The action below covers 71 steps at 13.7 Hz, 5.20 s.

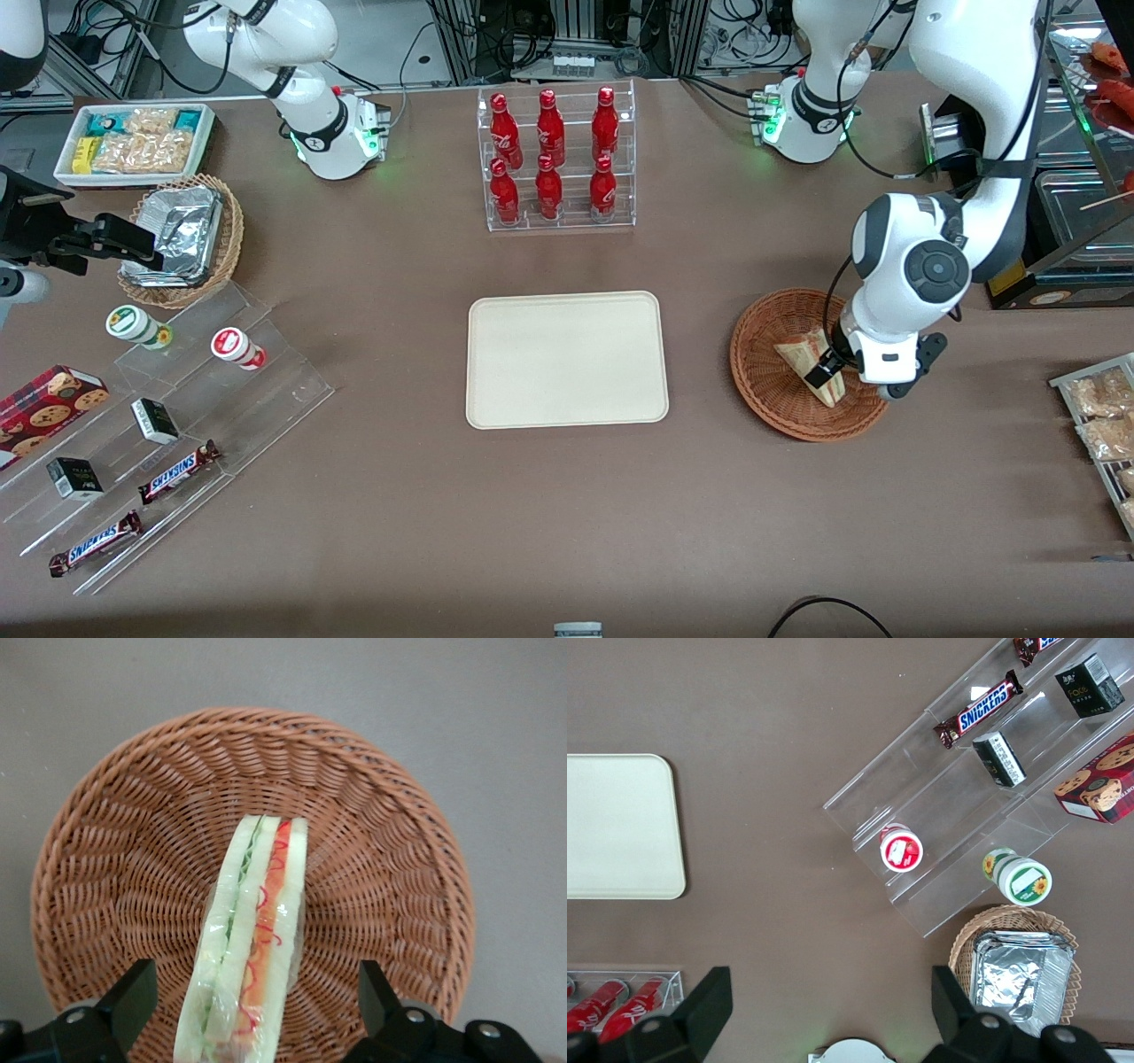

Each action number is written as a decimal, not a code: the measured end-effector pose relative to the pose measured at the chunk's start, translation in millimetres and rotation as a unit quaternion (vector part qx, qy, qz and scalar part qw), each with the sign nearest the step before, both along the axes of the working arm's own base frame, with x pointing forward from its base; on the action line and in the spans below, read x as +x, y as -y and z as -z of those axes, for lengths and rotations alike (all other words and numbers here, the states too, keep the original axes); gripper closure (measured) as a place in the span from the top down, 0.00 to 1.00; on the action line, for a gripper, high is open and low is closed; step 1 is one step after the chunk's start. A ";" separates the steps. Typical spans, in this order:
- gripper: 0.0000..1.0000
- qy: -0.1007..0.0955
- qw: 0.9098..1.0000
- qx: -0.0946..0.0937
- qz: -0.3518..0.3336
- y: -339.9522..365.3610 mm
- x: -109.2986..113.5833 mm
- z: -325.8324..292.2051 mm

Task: Place sandwich from basket to tray
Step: 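Lower the left gripper and close it on the wrapped sandwich, then lift the sandwich and carry it over the cream tray, then lower the sandwich onto the tray and open the left gripper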

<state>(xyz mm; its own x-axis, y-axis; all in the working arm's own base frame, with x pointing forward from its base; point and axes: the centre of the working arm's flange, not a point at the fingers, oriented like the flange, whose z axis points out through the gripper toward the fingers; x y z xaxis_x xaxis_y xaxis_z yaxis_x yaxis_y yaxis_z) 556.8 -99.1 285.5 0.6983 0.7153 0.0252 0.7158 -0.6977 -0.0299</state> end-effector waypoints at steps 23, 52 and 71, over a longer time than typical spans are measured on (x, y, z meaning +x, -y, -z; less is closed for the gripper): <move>0.18 -0.069 0.995 0.012 0.065 40.3 9.8 -21.2; 0.18 -0.056 0.960 -0.025 0.271 429.3 -47.1 50.6; 1.00 -0.028 0.972 -0.022 0.231 378.5 15.6 -75.1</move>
<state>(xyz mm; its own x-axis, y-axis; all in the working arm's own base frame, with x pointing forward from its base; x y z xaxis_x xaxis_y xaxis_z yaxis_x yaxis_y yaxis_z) 572.5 -477.6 360.6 0.9450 0.3240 -0.0454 0.3233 -0.9460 -0.0224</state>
